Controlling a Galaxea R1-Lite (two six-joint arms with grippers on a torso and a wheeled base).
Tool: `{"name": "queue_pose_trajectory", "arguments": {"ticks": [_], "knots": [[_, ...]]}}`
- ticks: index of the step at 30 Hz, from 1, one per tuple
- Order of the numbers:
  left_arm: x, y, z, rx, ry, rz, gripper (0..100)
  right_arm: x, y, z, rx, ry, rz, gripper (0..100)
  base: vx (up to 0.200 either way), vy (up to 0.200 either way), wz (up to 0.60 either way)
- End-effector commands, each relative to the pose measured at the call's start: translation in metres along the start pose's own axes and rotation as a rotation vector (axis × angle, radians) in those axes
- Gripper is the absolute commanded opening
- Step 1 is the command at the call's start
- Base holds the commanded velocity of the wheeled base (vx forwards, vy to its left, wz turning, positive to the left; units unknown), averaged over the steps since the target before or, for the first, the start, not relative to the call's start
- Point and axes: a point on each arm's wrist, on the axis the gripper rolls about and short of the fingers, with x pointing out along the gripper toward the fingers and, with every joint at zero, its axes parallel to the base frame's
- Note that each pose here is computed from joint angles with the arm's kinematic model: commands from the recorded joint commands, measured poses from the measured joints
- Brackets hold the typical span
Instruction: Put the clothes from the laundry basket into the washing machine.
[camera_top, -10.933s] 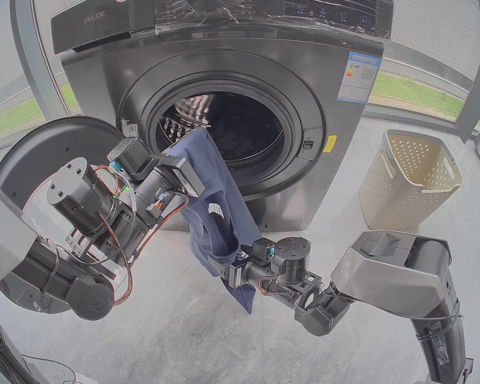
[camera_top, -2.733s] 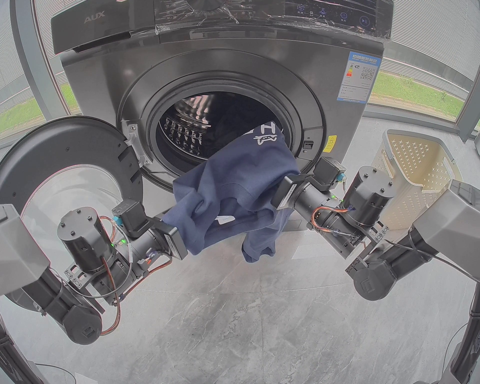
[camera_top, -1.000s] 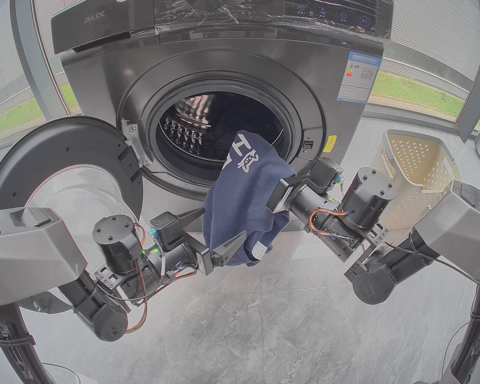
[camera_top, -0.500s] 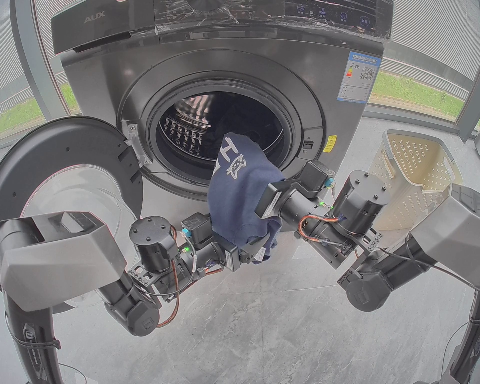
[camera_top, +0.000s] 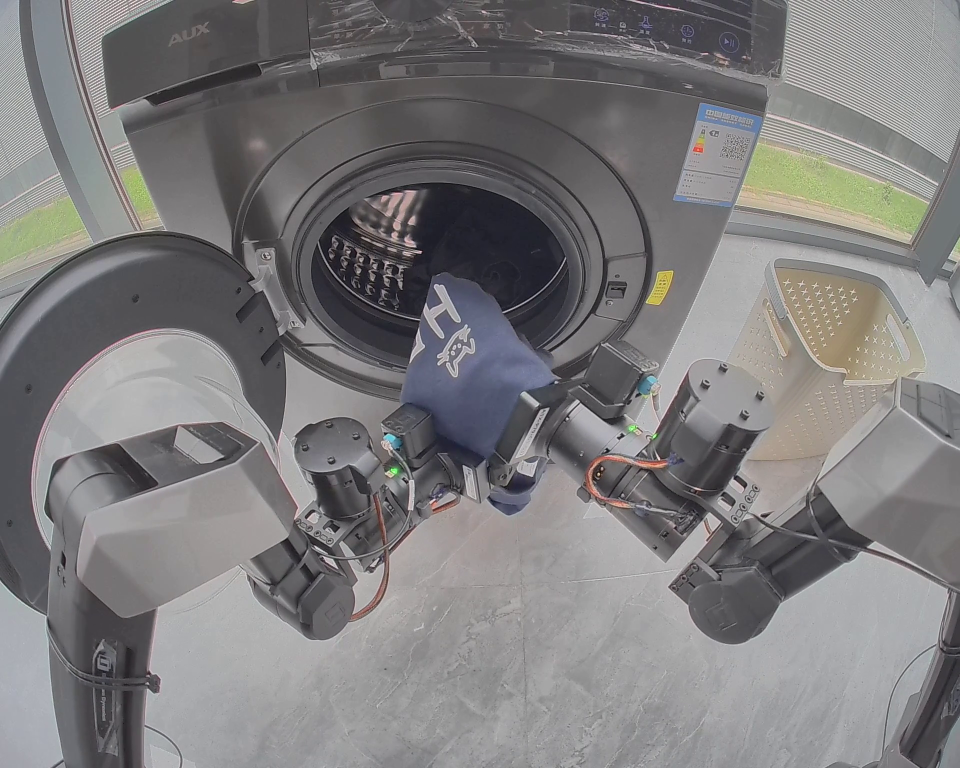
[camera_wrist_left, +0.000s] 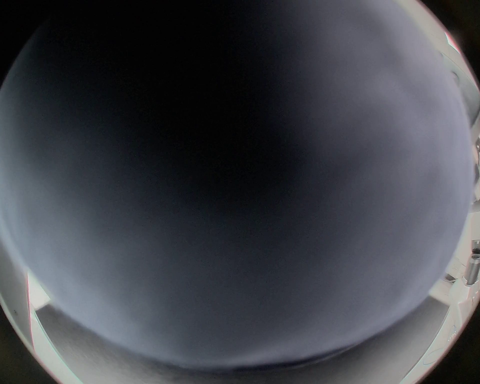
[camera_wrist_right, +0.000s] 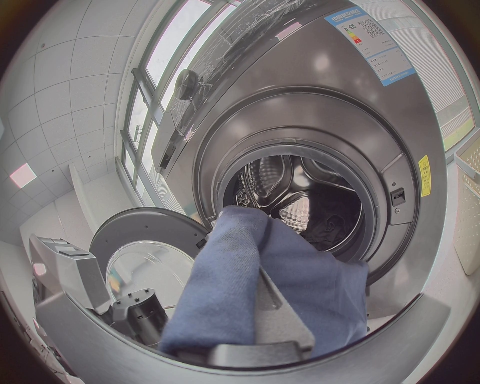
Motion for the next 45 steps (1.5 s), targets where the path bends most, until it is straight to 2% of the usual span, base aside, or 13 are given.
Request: {"name": "queue_pose_trajectory", "arguments": {"ticks": [1,2,8,10,14,18,24,30,31,35,39,41,45], "knots": [[0.005,0.008,-0.008,0.002,-0.003,0.029,100,-0.002,0.002,-0.002,0.003,0.008,0.004,0,0.000,0.000,0.00],[0.007,0.009,-0.005,0.003,-0.014,0.035,0,-0.002,0.002,-0.002,0.003,0.008,0.004,0,0.000,0.000,0.00],[0.013,0.011,0.006,-0.018,-0.062,0.072,0,-0.002,-0.003,-0.001,-0.001,0.004,-0.008,0,0.000,0.000,0.00],[0.015,0.020,0.014,-0.027,-0.095,0.104,0,-0.004,-0.008,-0.002,-0.003,0.011,-0.022,0,0.000,0.000,0.00],[0.012,0.028,0.039,-0.038,-0.153,0.135,0,-0.009,-0.030,-0.004,-0.020,0.023,-0.104,0,0.000,0.000,0.00],[0.008,0.029,0.057,-0.041,-0.191,0.140,0,-0.016,-0.039,-0.014,-0.025,0.075,-0.136,0,0.000,0.000,0.00],[0.002,0.023,0.063,-0.044,-0.187,0.130,0,-0.015,-0.047,-0.041,-0.049,0.132,-0.152,0,0.000,0.000,0.00],[0.002,0.023,0.062,-0.045,-0.182,0.129,0,-0.015,-0.044,-0.039,-0.052,0.117,-0.139,0,0.000,0.000,0.00],[0.002,0.023,0.062,-0.045,-0.182,0.129,0,-0.015,-0.042,-0.038,-0.051,0.115,-0.135,100,0.000,0.000,0.00],[-0.001,0.022,0.068,-0.044,-0.190,0.130,0,-0.020,-0.038,-0.027,-0.053,0.090,-0.121,100,0.000,0.000,0.00],[-0.015,0.020,0.079,-0.048,-0.159,0.132,0,-0.041,-0.036,-0.023,-0.087,0.152,-0.110,100,0.000,0.000,0.00],[-0.033,0.016,0.090,-0.055,-0.121,0.129,0,-0.066,-0.031,-0.022,-0.100,0.229,-0.057,100,0.000,0.000,0.00],[-0.064,-0.001,0.104,-0.080,-0.075,0.100,0,-0.093,-0.025,-0.011,-0.112,0.272,-0.015,100,0.000,0.000,0.00]]}}
